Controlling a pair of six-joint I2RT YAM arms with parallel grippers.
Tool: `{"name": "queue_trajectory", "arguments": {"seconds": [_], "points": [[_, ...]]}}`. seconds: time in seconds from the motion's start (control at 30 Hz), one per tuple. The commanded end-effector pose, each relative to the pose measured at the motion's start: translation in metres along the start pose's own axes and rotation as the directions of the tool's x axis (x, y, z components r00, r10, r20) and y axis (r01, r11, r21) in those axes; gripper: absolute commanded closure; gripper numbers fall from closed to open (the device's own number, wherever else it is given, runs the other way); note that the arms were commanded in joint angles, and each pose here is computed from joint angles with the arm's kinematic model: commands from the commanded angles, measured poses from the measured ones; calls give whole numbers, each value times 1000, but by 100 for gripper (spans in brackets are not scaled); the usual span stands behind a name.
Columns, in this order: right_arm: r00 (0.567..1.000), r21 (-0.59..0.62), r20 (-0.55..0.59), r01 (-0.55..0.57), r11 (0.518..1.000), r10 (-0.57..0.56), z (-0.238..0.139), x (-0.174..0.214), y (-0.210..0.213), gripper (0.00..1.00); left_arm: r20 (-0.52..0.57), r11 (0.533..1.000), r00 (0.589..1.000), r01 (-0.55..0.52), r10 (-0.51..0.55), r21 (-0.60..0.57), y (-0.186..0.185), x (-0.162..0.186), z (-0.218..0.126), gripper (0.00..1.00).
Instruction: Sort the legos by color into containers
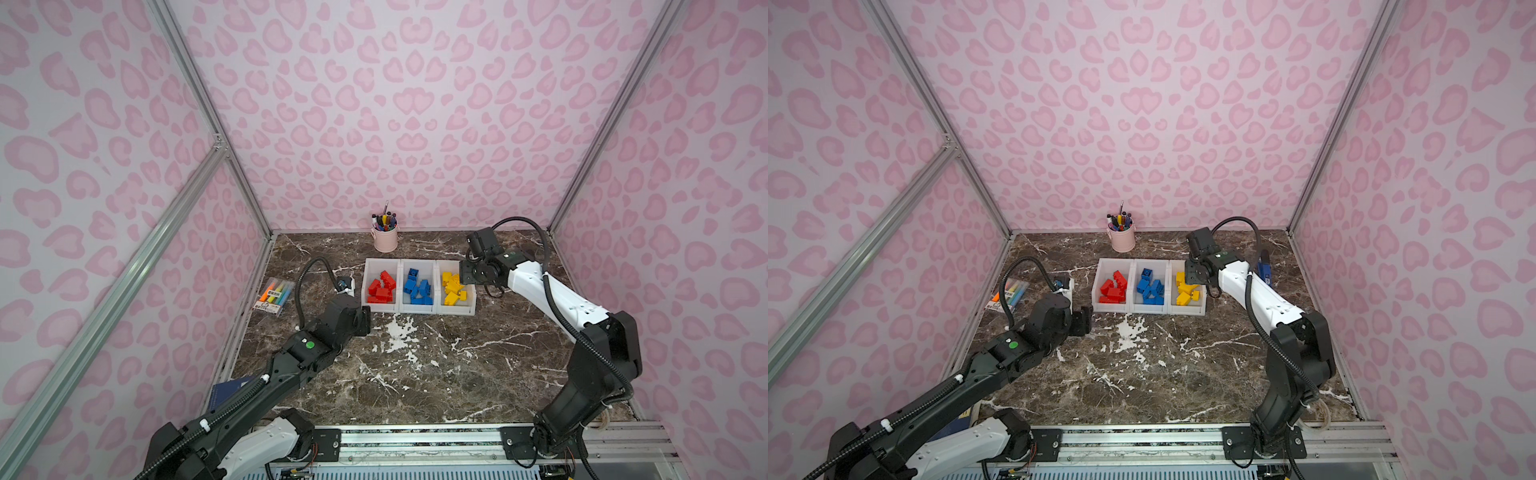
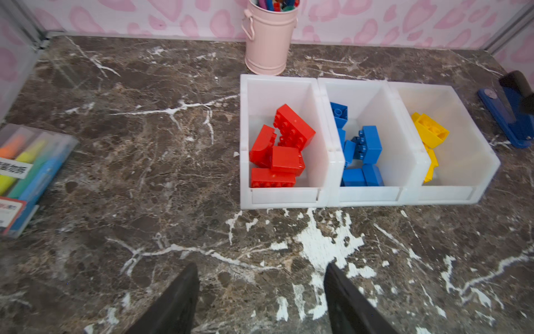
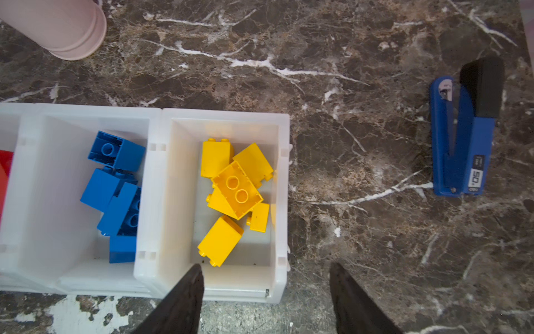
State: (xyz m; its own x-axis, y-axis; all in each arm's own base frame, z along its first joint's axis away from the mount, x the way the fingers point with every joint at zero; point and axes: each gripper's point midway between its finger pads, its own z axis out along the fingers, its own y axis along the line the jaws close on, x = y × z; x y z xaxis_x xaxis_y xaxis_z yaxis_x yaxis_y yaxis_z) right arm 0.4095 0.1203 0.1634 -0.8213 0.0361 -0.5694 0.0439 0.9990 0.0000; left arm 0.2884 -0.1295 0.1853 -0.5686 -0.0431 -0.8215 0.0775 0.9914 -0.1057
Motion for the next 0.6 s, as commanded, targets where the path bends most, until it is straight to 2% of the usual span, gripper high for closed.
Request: {"name": "queue_trajectory", "arguments": {"seconds": [0.0, 0.1, 0.13, 0.17, 0.27, 0.37, 0.43, 0.57], "points": [[997, 11, 72, -14, 1000, 13, -4, -7, -15, 31, 122, 991, 992, 41, -25, -130, 29, -18, -8, 23], [990, 25, 134, -47, 999, 43, -11, -4, -36, 30, 212, 968, 976, 92, -41, -236, 58, -25, -15, 14], [986, 26, 155, -61, 998, 56, -14, -3, -43, 29, 239, 957, 970, 114, -49, -266, 68, -25, -17, 4], [981, 31, 181, -80, 996, 73, -17, -2, -51, 29, 265, 944, 962, 147, -66, -296, 79, -25, -19, 3], [962, 45, 254, -120, 992, 105, -25, 0, -72, 25, 318, 914, 943, 211, -97, -348, 106, -24, -22, 3], [944, 73, 310, -143, 987, 114, -26, 6, -90, 17, 375, 900, 926, 207, -52, -384, 122, -25, -22, 3], [937, 98, 331, -154, 983, 114, -24, 10, -101, 1, 394, 893, 919, 195, -21, -406, 131, -22, -18, 3], [916, 183, 399, -129, 975, 47, -22, 20, -119, 0, 359, 874, 933, 203, -36, -441, 152, -3, 2, 3]]}}
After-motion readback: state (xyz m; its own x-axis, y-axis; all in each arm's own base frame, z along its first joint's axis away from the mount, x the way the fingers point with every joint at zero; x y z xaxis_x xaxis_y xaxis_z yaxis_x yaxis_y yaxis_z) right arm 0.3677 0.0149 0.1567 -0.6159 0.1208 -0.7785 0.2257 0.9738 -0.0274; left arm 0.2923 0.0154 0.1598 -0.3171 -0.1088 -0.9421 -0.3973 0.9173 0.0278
